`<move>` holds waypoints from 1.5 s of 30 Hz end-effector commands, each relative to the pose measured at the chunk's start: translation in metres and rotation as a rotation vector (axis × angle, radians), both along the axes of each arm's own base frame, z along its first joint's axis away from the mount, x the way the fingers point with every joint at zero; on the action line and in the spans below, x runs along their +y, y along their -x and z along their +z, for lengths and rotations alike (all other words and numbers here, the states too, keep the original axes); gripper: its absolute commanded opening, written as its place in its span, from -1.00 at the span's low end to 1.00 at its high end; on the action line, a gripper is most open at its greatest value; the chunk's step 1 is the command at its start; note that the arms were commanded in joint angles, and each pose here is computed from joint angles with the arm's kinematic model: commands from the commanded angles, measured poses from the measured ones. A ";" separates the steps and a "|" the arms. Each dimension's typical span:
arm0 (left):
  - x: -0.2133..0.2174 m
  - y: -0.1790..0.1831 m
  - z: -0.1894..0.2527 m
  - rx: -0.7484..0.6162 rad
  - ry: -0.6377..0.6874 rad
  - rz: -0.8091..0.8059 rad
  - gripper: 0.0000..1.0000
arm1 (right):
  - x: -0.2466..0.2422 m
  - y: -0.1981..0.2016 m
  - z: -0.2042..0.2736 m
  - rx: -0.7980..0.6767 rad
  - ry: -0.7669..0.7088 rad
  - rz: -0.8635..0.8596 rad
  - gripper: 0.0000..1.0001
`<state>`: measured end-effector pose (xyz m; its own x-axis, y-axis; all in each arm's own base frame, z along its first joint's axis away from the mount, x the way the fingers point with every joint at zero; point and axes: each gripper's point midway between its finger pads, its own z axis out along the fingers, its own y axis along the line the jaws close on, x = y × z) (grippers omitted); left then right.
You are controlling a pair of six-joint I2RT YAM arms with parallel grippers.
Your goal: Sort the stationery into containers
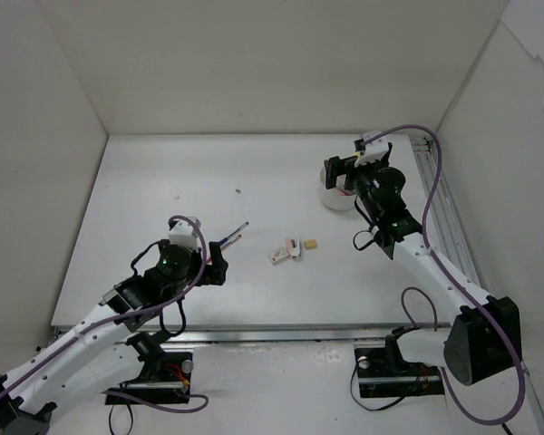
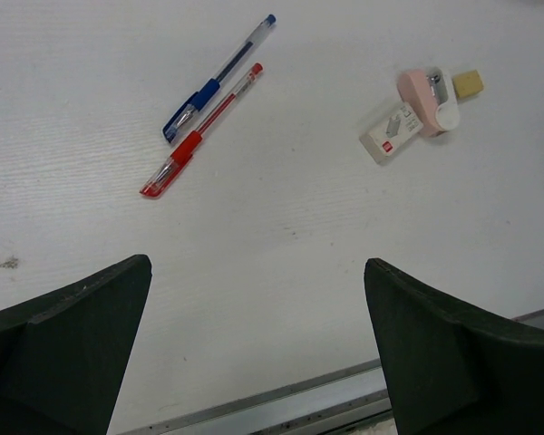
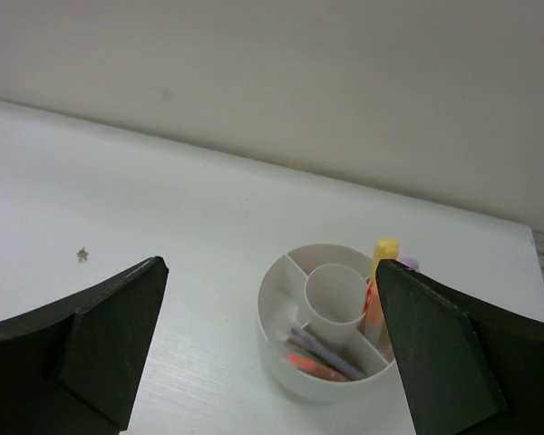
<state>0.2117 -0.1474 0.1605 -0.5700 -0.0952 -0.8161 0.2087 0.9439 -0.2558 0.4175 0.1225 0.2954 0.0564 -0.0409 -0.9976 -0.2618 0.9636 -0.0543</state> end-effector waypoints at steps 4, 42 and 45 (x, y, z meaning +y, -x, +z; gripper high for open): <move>0.006 -0.025 -0.012 0.142 -0.004 0.092 0.99 | 0.013 0.025 -0.034 0.252 0.075 0.000 0.96; -0.048 -0.060 -0.136 0.434 -0.361 -0.109 -0.39 | 0.026 0.088 -0.052 0.336 0.053 0.113 0.96; -0.058 -0.044 -0.140 0.439 -0.378 -0.134 -0.59 | 0.026 0.091 -0.048 0.332 0.019 0.110 0.96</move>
<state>0.2667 -0.2019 0.0224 -0.8372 0.2564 -0.4832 0.2965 0.9550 -0.0069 0.3270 0.1447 0.2241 -0.3264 -0.1348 -0.9356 -0.3758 0.9267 -0.0025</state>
